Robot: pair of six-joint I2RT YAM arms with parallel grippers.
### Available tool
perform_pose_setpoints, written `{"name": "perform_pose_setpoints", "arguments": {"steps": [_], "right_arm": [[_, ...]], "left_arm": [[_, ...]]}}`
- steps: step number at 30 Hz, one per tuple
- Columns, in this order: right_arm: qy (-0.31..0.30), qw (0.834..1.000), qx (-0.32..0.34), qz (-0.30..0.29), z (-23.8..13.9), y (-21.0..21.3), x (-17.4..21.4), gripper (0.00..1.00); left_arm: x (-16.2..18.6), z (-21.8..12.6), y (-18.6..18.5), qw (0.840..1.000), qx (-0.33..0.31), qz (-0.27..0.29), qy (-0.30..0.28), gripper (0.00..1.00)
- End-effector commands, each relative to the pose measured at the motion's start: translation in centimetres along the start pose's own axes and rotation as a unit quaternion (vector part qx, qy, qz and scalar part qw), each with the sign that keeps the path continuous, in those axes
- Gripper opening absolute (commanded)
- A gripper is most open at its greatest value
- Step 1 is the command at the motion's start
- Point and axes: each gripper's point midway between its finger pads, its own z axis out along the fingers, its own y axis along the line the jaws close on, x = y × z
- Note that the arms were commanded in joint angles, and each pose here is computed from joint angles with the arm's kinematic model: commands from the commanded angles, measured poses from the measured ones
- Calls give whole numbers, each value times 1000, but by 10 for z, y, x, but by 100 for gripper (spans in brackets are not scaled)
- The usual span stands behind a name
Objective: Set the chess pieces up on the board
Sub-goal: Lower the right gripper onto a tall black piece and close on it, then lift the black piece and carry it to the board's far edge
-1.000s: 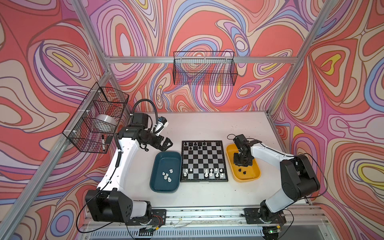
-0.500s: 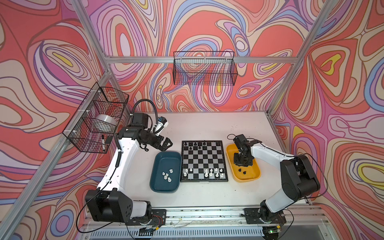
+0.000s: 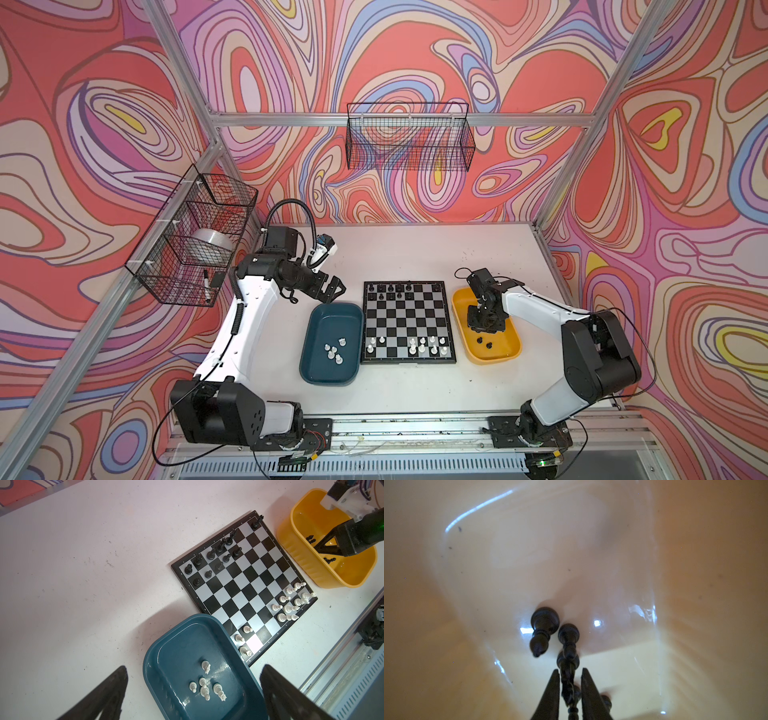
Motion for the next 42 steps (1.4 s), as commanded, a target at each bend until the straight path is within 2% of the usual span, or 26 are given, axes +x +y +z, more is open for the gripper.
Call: {"name": "perform_pose_setpoints", "arguments": {"steps": [1,26,42], "right_arm": [[-15,1000,-8,0,-10,3,-8,19],[-9,1000,-5,-4,-3,4,-8,8],[-6,1000,-10,-13,-32,0,-2,6]], "left_arm": [[0,-5,-5,1000,-1,3,-7,100],[1,-5,-5,1000,-3,3,-5,100],[3,-6,-3,1000,-10,12,-4,100]]}}
